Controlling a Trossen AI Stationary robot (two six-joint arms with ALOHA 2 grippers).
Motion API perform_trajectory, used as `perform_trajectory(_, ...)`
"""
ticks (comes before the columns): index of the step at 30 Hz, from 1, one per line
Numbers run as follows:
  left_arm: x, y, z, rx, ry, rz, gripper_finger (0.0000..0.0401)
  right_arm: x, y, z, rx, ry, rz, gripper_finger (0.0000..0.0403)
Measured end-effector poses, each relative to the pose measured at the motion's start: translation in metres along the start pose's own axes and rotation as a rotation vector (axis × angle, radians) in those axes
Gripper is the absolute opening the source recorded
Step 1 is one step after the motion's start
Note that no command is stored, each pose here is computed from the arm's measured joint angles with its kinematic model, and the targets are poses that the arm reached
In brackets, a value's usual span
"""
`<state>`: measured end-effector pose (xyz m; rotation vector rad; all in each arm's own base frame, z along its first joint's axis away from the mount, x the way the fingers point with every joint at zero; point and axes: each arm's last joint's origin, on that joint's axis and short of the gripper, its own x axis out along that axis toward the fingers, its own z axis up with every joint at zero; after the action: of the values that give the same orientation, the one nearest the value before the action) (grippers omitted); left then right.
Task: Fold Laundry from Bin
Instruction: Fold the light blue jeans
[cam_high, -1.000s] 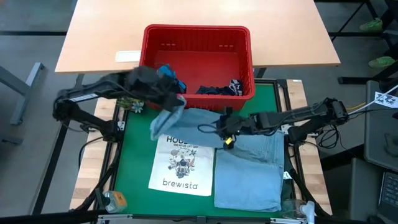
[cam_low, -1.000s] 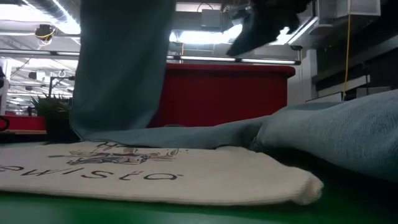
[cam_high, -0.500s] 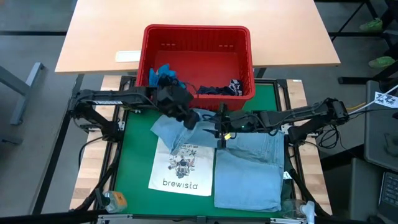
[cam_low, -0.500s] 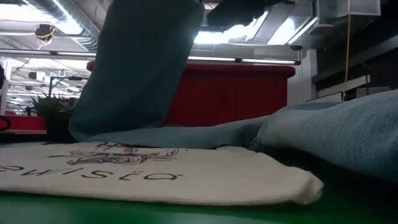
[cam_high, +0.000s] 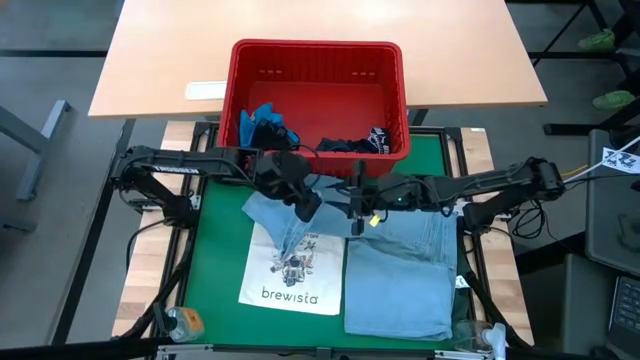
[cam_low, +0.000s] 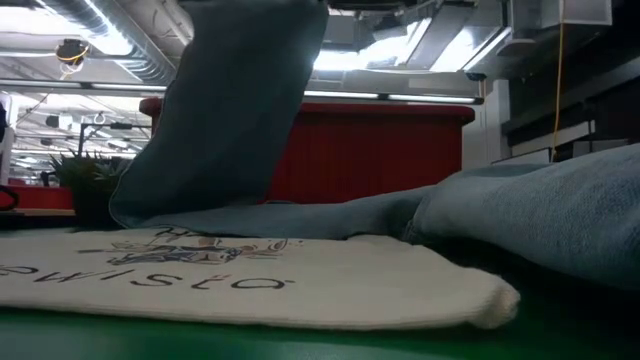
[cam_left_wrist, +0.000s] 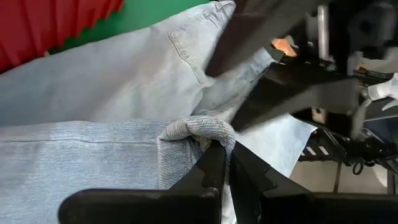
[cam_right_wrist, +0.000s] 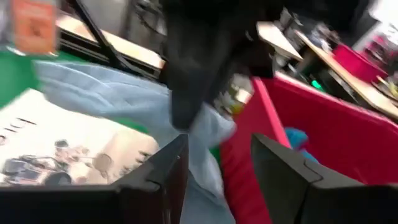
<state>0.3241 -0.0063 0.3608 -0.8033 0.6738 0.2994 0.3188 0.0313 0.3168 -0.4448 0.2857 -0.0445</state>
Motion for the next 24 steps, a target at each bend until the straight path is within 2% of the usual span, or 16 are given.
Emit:
perform_trajectory(2, 0.001, 0.0, 0.0, 0.0, -0.003, -0.003, 0.001, 0.001, 0.002, 0.0, -0.017, -0.016, 0.048, 0.0175)
perform_trajectory(8, 0.001, -0.002, -0.001, 0.005, 0.004, -0.013, 0.0011, 0.008, 0.004, -0.004, -0.035, 0.012, 0.004, 0.0175)
perform_trajectory(13, 0.001, -0.007, -0.006, 0.062, 0.012, -0.025, 0.0011, 0.012, 0.007, -0.006, -0.081, -0.006, 0.058, 0.0162)
perform_trajectory(17, 0.0, -0.011, -0.011, 0.104, 0.022, -0.035, 0.0011, 0.014, 0.009, -0.007, -0.087, -0.009, 0.068, 0.0114)
perform_trajectory(22, 0.0, -0.015, -0.015, 0.131, 0.026, -0.045, 0.0012, 0.015, 0.009, -0.003, -0.123, -0.08, 0.104, 0.0027)
perform_trajectory(24, -0.001, -0.015, -0.016, 0.174, 0.026, -0.048, 0.0012, 0.015, 0.009, -0.002, -0.124, -0.09, 0.103, 0.0009)
